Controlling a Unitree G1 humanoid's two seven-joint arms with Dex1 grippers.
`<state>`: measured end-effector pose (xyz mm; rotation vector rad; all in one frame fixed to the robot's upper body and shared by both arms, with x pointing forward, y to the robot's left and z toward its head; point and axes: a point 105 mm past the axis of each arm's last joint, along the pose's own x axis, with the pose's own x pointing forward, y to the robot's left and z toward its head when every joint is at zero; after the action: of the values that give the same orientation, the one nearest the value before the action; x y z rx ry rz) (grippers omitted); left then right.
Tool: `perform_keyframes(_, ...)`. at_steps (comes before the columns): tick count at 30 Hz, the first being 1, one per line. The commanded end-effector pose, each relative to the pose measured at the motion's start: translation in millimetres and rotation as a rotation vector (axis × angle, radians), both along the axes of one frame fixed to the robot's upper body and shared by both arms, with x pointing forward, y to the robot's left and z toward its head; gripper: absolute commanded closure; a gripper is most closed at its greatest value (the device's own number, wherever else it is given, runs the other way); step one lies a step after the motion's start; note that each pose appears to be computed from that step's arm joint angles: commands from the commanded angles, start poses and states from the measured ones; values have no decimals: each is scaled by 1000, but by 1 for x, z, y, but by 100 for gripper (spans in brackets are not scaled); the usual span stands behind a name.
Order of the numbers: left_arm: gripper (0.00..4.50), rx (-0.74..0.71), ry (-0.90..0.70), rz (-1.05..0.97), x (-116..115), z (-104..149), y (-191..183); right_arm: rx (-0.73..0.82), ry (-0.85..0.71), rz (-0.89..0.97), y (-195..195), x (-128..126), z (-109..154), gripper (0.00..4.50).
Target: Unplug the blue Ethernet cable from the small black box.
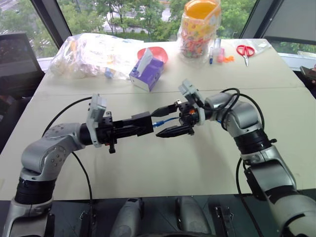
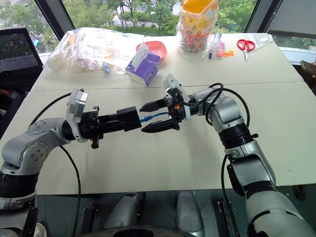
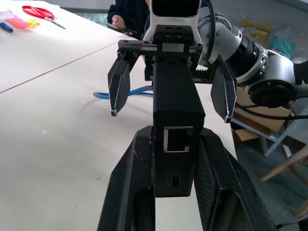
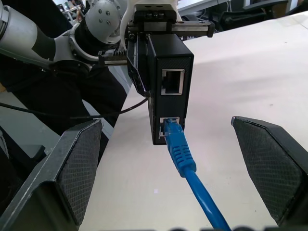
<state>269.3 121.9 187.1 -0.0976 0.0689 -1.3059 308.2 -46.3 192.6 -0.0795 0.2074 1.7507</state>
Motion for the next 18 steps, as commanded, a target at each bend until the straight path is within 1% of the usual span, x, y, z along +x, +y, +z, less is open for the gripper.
perform_keyframes(1,403,-1,-56,-5,-3,11,0,30,-39,2,-1,0,14,89)
perform_keyframes(2,403,-1,-57,-4,-3,11,1,30,-41,-1,-1,1,14,125)
perform_keyframes(3,403,-2,-57,-3,-3,11,1,25,-51,-8,-1,2,14,184)
perform_keyframes(10,403,-7,-58,3,-2,12,2,20,-51,-10,-3,2,12,184)
perform_keyframes(11,403,-8,-57,3,-2,12,2,21,-49,-10,-3,2,12,241)
perform_keyframes(12,403,-9,-57,3,-2,12,2,21,-50,-11,-3,2,12,271)
perform_keyframes(15,403,-12,-59,1,-2,13,1,12,-57,-15,-2,2,9,425)
perform_keyframes(18,403,-5,-64,-4,-2,13,1,8,-61,-13,-1,2,8,425)
